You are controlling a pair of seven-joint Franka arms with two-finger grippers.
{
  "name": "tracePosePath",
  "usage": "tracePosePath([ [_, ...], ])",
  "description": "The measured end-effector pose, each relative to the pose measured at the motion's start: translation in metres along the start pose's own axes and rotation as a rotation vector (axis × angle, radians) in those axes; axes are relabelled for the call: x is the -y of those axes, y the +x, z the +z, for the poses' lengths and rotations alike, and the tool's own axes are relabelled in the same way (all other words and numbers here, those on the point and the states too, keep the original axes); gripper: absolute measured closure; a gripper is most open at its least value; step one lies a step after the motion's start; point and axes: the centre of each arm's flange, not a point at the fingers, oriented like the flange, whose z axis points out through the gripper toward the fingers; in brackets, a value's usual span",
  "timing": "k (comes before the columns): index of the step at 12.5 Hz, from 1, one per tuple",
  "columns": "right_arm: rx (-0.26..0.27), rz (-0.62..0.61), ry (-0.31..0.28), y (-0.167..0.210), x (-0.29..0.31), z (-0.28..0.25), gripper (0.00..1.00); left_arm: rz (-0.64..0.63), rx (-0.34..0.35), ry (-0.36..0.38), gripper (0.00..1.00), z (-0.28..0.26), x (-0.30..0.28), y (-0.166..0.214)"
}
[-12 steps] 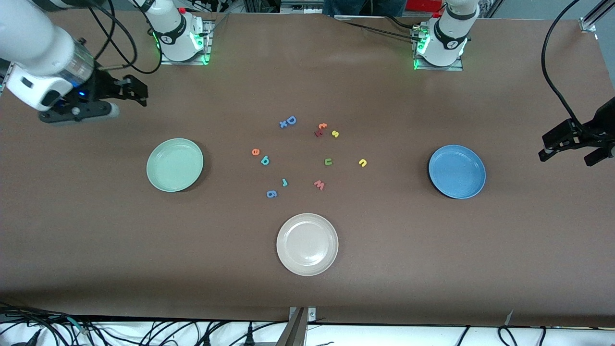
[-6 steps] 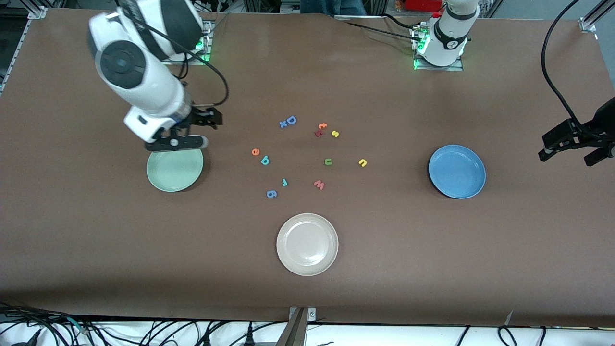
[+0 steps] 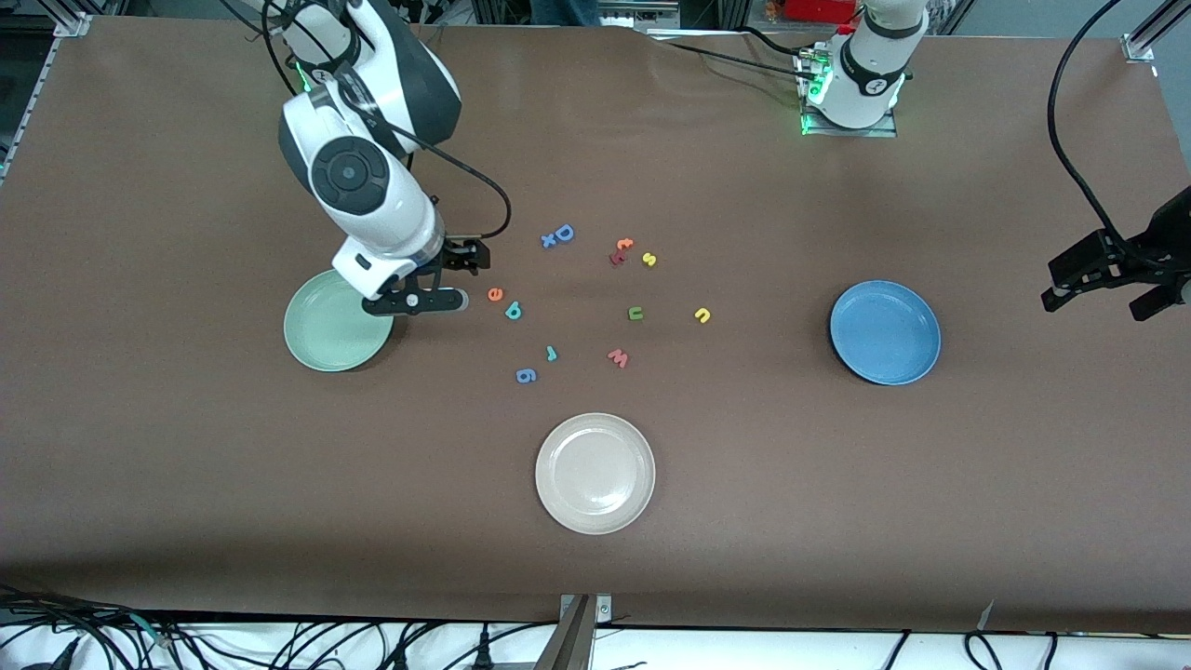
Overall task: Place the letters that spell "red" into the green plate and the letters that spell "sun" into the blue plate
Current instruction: 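Move the right gripper over the cyan 9 letter, then lower the right gripper and grasp the cyan 9 letter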
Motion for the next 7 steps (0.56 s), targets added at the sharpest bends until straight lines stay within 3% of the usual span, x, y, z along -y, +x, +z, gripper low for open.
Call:
tracePosePath([
  [3,-0.016,0.028,0.013,-0.010,0.017,0.049,0.05,-0.007,0.002,0.000,0.00,0.000,0.000,0.000],
  [5,-0.027,0.034,0.023,-0.014,0.024,0.079,0.19,-0.025,0.018,0.000,0.00,0.002,0.000,-0.002],
  [7,-0.037,0.037,0.033,-0.013,0.031,0.109,0.19,-0.036,0.037,0.000,0.00,0.005,0.001,-0.004],
])
